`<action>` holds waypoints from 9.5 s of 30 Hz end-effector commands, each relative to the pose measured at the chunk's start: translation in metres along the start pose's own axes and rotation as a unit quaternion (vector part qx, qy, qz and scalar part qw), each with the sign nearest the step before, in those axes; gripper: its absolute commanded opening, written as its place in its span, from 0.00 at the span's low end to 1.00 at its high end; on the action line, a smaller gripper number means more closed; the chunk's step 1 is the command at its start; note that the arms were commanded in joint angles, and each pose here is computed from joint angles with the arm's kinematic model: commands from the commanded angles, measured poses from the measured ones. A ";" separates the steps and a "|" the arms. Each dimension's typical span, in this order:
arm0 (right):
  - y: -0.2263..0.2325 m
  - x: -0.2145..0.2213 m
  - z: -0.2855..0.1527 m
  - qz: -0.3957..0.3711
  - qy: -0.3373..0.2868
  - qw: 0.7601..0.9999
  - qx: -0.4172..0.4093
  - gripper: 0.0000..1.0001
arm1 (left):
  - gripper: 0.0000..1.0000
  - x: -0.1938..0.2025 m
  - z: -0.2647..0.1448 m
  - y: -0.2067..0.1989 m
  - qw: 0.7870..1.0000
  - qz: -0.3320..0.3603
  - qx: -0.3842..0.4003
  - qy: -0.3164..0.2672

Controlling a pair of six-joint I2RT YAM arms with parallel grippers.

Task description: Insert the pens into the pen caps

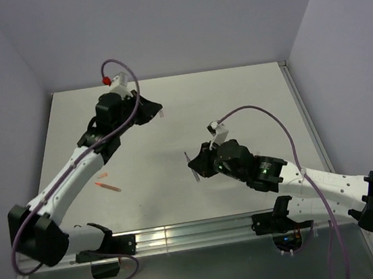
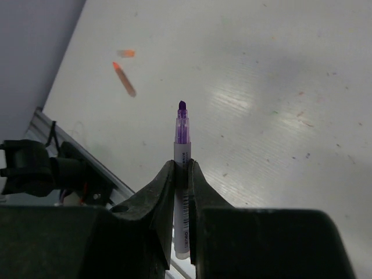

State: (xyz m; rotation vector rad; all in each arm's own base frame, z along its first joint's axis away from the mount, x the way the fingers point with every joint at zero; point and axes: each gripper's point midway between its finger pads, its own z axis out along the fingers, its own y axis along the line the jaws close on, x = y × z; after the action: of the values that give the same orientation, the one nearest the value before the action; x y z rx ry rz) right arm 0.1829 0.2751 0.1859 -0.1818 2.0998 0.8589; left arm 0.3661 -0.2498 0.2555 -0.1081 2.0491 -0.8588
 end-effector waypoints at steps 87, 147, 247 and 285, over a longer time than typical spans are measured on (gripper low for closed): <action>0.092 -0.130 -0.032 0.025 -0.180 0.975 -0.132 0.00 | 0.00 0.012 -0.118 -0.106 0.937 -0.162 0.301 -0.073; 0.068 -0.098 0.019 -0.002 -0.052 0.998 -0.038 0.28 | 0.00 0.032 -0.093 -0.078 0.944 -0.277 0.169 -0.060; 0.067 -0.161 -0.017 -0.007 -0.209 0.977 -0.047 0.00 | 0.00 0.111 -0.156 -0.141 0.923 -0.071 0.375 -0.043; -0.041 -0.122 0.107 0.005 0.004 0.996 0.086 0.00 | 0.75 -0.083 -0.177 -0.051 0.959 -0.050 -0.028 -0.276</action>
State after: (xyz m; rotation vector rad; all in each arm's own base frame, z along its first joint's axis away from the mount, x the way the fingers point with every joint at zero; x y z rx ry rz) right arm 0.3152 0.2895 0.2187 -0.0667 2.1551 0.6794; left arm 0.2788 -0.1810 0.4210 -0.4158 1.5093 -0.7932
